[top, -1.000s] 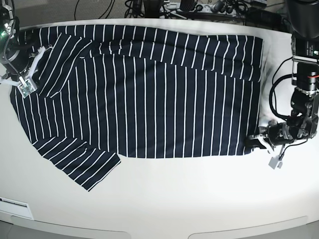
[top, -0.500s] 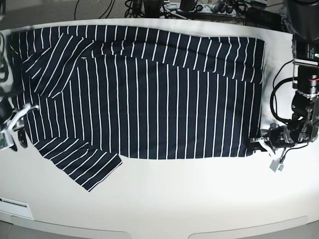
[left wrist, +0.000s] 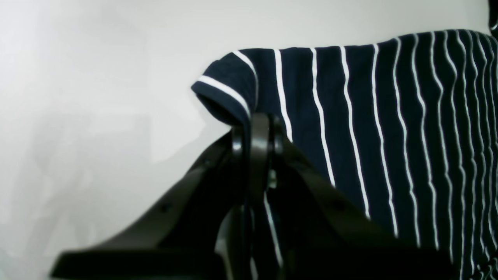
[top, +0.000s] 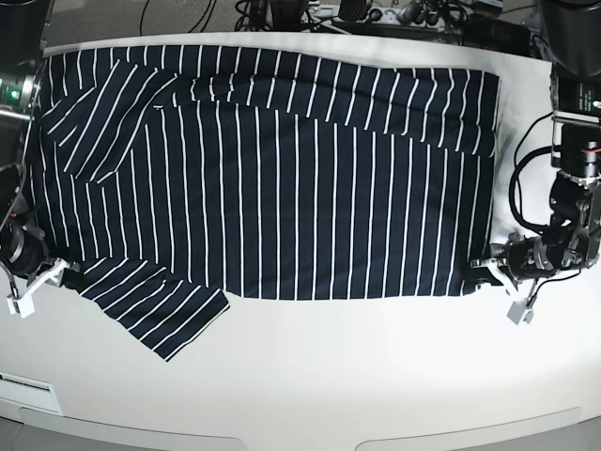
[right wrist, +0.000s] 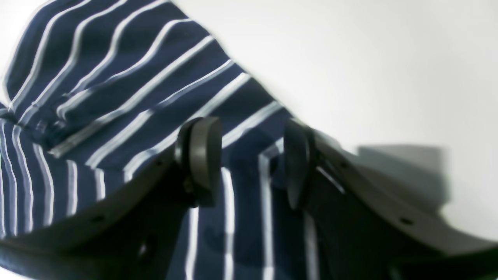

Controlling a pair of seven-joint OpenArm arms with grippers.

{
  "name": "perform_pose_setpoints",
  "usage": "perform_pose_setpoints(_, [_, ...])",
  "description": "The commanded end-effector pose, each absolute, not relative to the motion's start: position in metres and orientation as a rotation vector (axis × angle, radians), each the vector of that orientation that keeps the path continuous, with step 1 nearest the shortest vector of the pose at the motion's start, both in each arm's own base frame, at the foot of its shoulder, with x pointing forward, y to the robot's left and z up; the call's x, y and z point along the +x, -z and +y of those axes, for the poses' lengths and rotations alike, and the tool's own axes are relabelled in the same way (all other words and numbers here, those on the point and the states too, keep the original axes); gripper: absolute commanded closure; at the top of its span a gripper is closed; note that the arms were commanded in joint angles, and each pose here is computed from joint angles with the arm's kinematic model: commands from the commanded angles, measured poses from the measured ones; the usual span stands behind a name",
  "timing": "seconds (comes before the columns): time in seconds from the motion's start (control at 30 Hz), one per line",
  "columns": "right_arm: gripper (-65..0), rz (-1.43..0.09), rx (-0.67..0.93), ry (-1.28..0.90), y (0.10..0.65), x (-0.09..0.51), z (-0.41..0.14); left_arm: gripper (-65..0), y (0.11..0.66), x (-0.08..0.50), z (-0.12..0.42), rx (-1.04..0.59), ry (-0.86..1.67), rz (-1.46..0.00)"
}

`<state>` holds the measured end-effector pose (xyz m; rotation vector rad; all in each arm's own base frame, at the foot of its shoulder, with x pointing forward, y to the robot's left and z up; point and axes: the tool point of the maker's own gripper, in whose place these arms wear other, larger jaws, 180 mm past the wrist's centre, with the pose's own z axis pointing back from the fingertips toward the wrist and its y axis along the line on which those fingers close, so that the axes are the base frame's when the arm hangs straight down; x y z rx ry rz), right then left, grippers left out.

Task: Fold the T-shirt properly
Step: 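Release and move both grippers to the shirt's hem corners, then grasp the hem corners and fold the hem toward the collar with both grippers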

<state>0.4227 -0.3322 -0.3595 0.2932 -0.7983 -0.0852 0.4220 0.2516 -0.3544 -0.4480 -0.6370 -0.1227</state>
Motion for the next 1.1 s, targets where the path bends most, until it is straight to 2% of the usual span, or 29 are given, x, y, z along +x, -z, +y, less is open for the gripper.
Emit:
perform_pose_setpoints(0.0, [-28.9,-0.878,0.290,0.104,0.332,0.441,-0.345,0.0,0.331,0.437,0.256,-0.451,0.126,-0.702])
perform_pose_setpoints(0.1, [-28.9,-0.880,0.309,0.145,0.335,0.447,-0.345,0.0,0.335,0.433,0.257,-0.449,0.124,-0.686])
perform_pose_setpoints(0.27, [-28.9,-0.876,0.193,0.125,0.340,0.446,-0.362,0.0,0.341,0.428,0.257,-0.449,0.122,-0.670])
perform_pose_setpoints(0.47, [-28.9,-0.842,0.181,0.142,0.360,0.433,-0.362,0.0,0.341,0.428,0.257,-0.449,0.122,-0.670])
perform_pose_setpoints(0.63, [-28.9,-0.831,0.269,0.099,0.376,0.421,-0.339,0.0,0.341,0.428,0.257,-0.449,0.122,-0.667])
perform_pose_setpoints(0.83, [-28.7,-0.875,0.349,0.016,0.361,0.429,-0.321,0.0,0.341,0.428,0.257,-0.448,0.123,-0.667])
perform_pose_setpoints(0.87, [-27.4,-0.883,0.355,0.020,0.359,0.430,-0.321,0.0,0.341,0.428,0.257,-0.449,0.123,-0.667])
perform_pose_setpoints(0.9, [-23.1,-0.897,0.367,0.028,0.354,0.433,-0.320,0.0,0.341,0.428,0.257,-0.449,0.126,-0.668])
perform_pose_setpoints(1.0, [-0.7,-0.907,0.397,0.047,0.349,0.435,-0.318,0.0,0.340,0.429,0.256,-0.450,0.127,-0.671])
perform_pose_setpoints(1.07, [0.0,-0.923,0.411,0.059,0.344,0.437,-0.319,0.0,0.338,0.430,0.255,-0.455,0.139,-0.677])
